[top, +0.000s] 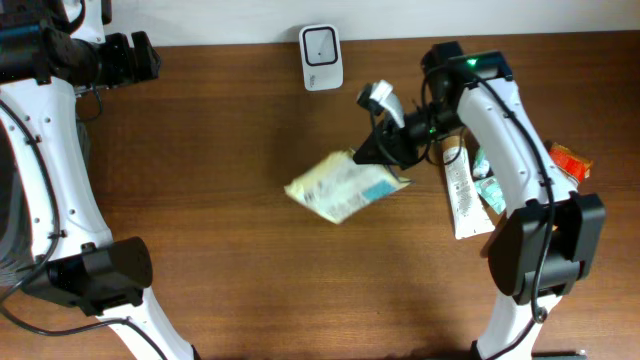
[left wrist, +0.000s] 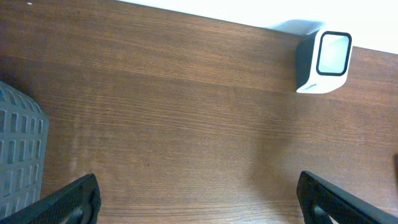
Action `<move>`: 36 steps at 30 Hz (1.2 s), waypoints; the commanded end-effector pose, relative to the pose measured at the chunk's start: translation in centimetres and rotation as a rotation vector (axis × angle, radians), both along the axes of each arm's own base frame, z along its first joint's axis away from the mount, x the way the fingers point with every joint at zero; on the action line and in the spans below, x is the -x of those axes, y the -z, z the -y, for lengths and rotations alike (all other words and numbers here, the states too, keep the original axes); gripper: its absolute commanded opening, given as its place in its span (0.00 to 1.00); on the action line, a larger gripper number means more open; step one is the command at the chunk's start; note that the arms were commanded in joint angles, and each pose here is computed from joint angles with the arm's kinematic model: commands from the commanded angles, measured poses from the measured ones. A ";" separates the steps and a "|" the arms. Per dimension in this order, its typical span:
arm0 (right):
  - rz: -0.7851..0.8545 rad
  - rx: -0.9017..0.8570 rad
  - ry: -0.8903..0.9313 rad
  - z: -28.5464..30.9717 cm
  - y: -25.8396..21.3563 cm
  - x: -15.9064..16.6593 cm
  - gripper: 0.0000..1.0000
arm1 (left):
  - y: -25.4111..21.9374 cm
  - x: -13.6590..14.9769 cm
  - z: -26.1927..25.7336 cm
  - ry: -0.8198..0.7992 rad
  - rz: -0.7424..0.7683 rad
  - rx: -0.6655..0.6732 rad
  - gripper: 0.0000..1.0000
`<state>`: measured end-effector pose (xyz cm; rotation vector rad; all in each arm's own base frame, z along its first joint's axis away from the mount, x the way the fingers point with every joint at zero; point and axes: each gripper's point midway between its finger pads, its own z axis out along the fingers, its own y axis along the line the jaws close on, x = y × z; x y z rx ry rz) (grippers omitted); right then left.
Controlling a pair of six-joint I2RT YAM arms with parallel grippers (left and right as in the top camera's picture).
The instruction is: Scan the item barcode
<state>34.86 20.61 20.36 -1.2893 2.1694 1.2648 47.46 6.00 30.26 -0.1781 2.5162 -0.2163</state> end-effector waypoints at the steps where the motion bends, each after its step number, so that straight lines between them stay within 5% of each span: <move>1: -0.094 0.170 0.045 -0.1 4.4 -0.3 0.04 | 0.2 -0.1 -0.2 0.004 -0.002 -0.003 0.99; 3: -0.148 0.334 0.189 1.3 8.0 -2.6 0.10 | 0.2 -0.1 -0.2 0.004 -0.002 -0.003 0.99; 7: -0.238 0.541 0.332 3.9 12.3 -3.7 0.77 | 0.2 -0.1 -0.2 0.004 -0.002 -0.003 0.99; 13: -0.381 0.771 0.583 7.3 15.5 -3.1 1.00 | 0.2 -0.1 -0.2 0.004 -0.003 -0.003 0.99; 18: -0.477 0.750 0.547 6.7 17.9 -0.5 0.98 | 0.2 -0.1 -0.2 0.004 -0.002 -0.003 0.99; 23: -0.524 0.755 0.514 5.9 22.1 2.8 0.81 | 0.2 -0.1 -0.2 0.003 -0.002 -0.003 0.99; 25: -0.511 0.871 0.616 7.6 24.5 3.5 0.64 | 0.2 -0.1 -0.2 0.003 -0.002 -0.003 0.99; 29: -0.481 0.925 0.679 8.5 25.9 3.6 0.04 | 0.2 -0.1 -0.2 0.003 -0.002 -0.003 0.99; 33: -0.458 0.750 0.615 5.7 24.7 2.0 0.04 | 0.2 -0.1 -0.2 0.004 -0.002 -0.003 0.99; 36: -0.366 0.523 0.509 2.3 18.5 -0.4 0.04 | 0.2 -0.1 -0.2 0.004 -0.002 -0.003 0.99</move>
